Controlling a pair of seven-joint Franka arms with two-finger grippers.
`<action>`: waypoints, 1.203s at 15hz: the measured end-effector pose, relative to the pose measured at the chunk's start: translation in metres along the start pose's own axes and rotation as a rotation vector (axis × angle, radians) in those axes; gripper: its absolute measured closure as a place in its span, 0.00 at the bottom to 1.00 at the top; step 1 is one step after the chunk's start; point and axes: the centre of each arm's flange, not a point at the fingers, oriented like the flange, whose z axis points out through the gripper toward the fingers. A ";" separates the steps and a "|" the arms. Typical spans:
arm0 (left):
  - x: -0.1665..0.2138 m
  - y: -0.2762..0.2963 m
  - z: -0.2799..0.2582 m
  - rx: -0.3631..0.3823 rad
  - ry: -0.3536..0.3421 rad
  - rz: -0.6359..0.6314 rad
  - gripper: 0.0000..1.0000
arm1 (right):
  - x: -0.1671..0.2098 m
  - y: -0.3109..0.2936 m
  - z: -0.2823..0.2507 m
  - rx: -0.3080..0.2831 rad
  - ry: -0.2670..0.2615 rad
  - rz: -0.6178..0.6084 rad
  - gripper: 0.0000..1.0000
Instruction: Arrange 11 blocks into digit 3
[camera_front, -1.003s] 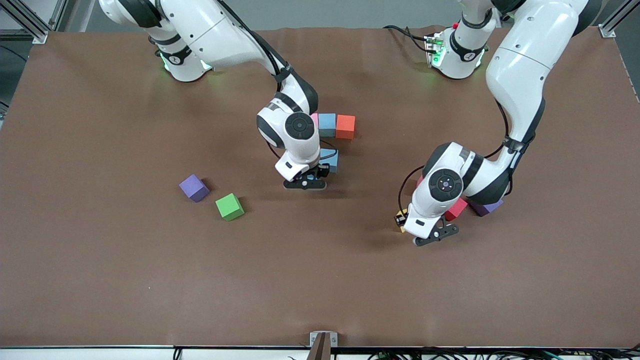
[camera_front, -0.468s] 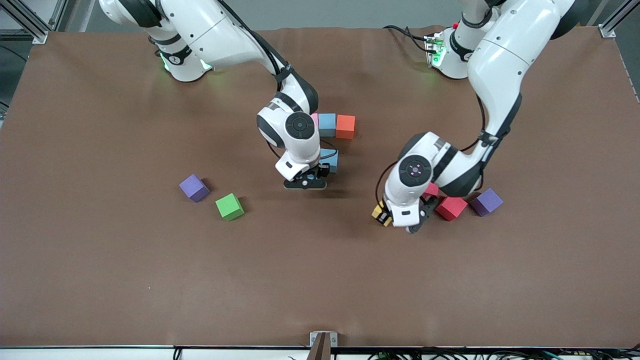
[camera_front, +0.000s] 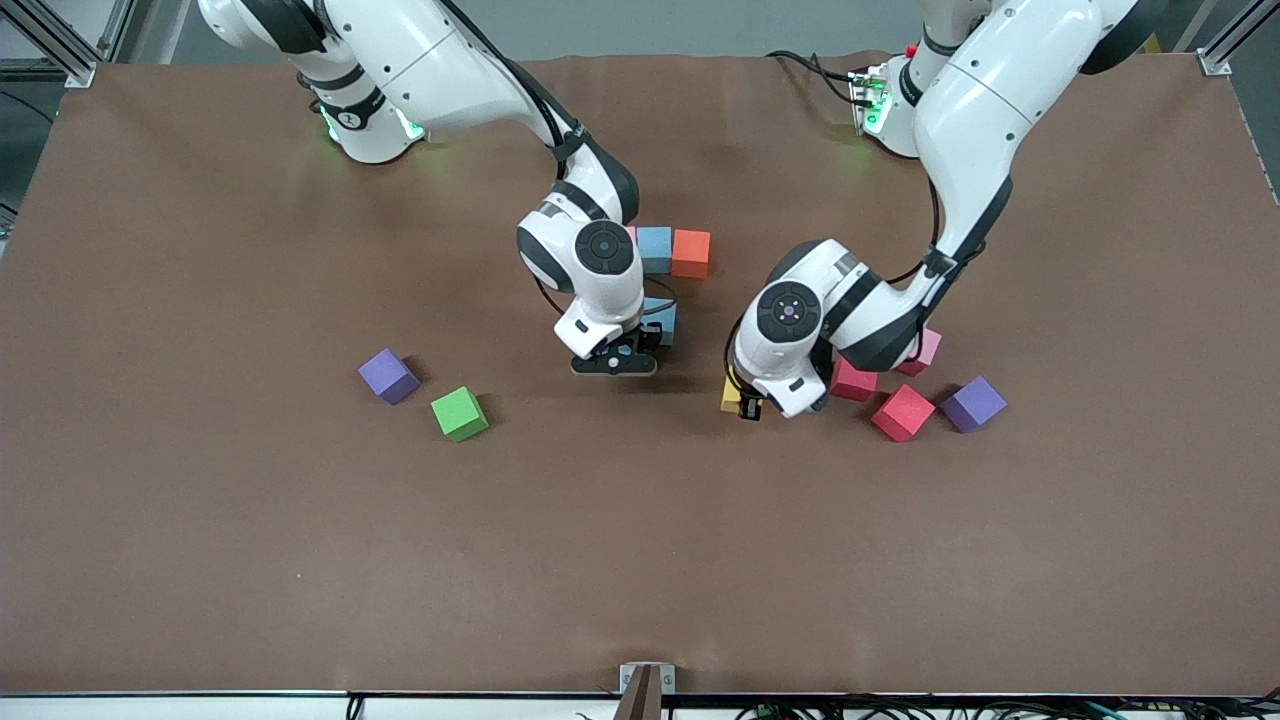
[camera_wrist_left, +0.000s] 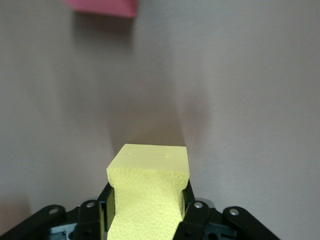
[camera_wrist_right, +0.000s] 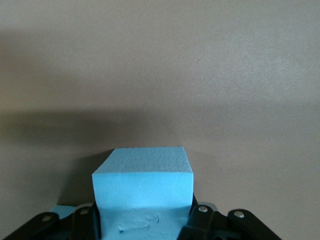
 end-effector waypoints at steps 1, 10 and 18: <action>-0.006 -0.010 0.001 0.007 0.006 -0.023 0.47 | 0.000 0.000 0.000 0.000 0.000 -0.001 0.44; -0.047 -0.063 0.004 0.015 0.045 -0.102 0.47 | -0.006 -0.004 0.000 -0.001 -0.001 -0.012 0.44; -0.068 -0.071 0.000 -0.012 0.015 -0.118 0.47 | -0.009 -0.006 0.000 -0.002 -0.001 -0.029 0.44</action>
